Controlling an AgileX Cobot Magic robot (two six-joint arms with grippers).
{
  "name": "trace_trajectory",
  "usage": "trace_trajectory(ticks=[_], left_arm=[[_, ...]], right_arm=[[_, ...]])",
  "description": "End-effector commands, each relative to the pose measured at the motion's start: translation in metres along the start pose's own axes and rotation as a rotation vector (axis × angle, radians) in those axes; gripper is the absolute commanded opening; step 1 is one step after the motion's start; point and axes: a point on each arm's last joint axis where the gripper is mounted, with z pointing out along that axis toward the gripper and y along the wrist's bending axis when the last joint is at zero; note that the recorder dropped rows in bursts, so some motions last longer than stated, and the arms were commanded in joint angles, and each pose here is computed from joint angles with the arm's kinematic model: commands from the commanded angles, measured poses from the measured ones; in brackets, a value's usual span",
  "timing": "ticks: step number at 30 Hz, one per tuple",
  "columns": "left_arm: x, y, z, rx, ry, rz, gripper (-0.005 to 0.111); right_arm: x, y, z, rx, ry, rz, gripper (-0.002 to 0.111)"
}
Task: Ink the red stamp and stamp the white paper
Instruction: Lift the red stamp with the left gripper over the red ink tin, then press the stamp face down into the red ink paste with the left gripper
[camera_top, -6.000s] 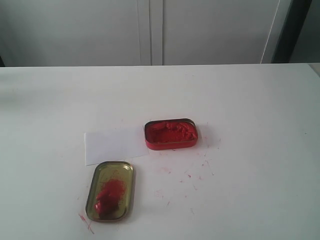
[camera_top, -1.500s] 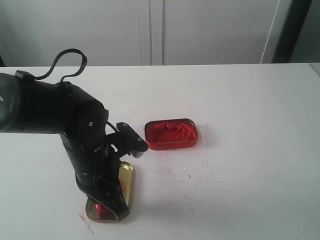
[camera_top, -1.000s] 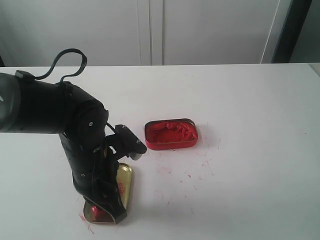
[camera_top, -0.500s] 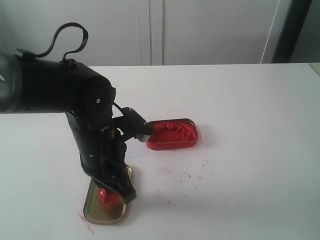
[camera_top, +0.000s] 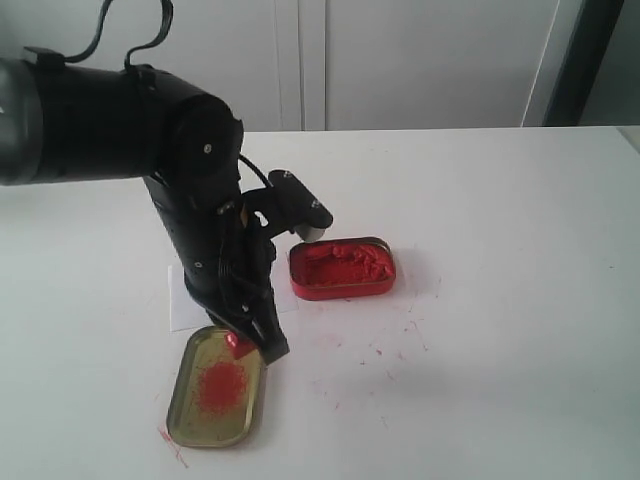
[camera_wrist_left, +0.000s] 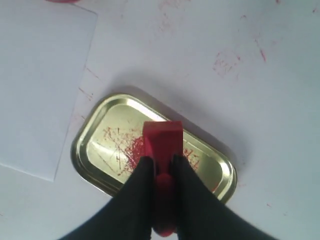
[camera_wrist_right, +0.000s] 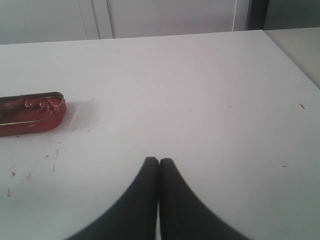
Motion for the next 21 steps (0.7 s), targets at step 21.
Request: trace_trajectory(ticks=[21], left_arm=[[-0.092,0.047,-0.005,0.003,-0.055,0.217,0.0]], right_arm=[[0.0,0.0,0.0,-0.001,-0.015,0.003,0.0]])
